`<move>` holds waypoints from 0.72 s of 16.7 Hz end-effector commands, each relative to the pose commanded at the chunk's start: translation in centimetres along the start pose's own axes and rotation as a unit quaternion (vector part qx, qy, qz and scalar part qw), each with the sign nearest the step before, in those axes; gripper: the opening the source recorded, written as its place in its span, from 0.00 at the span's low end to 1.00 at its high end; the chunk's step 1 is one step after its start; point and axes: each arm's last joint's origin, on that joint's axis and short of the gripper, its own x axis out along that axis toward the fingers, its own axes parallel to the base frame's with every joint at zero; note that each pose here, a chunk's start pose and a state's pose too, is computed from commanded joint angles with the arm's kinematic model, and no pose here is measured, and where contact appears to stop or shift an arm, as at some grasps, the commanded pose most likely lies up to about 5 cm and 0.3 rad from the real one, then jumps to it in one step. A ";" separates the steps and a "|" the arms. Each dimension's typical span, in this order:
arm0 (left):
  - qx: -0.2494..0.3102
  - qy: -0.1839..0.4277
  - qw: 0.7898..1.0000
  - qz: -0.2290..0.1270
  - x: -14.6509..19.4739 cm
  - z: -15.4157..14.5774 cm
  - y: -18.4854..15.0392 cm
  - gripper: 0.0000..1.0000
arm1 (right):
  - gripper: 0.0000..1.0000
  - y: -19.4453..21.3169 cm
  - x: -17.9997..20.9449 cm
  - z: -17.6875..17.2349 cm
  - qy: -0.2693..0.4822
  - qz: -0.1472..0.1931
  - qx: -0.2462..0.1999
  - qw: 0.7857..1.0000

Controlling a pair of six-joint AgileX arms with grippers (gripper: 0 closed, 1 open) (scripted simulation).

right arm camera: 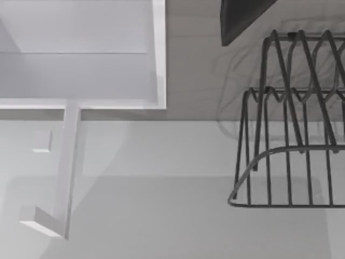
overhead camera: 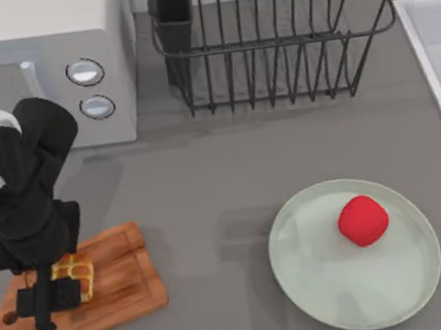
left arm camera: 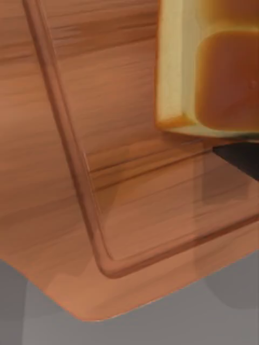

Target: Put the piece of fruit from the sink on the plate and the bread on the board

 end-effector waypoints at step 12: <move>0.000 0.000 1.000 0.000 0.0 0.0 0.0 1.00 | 1.00 0.0 0.0 0.0 0.000 0.000 0.000 1.000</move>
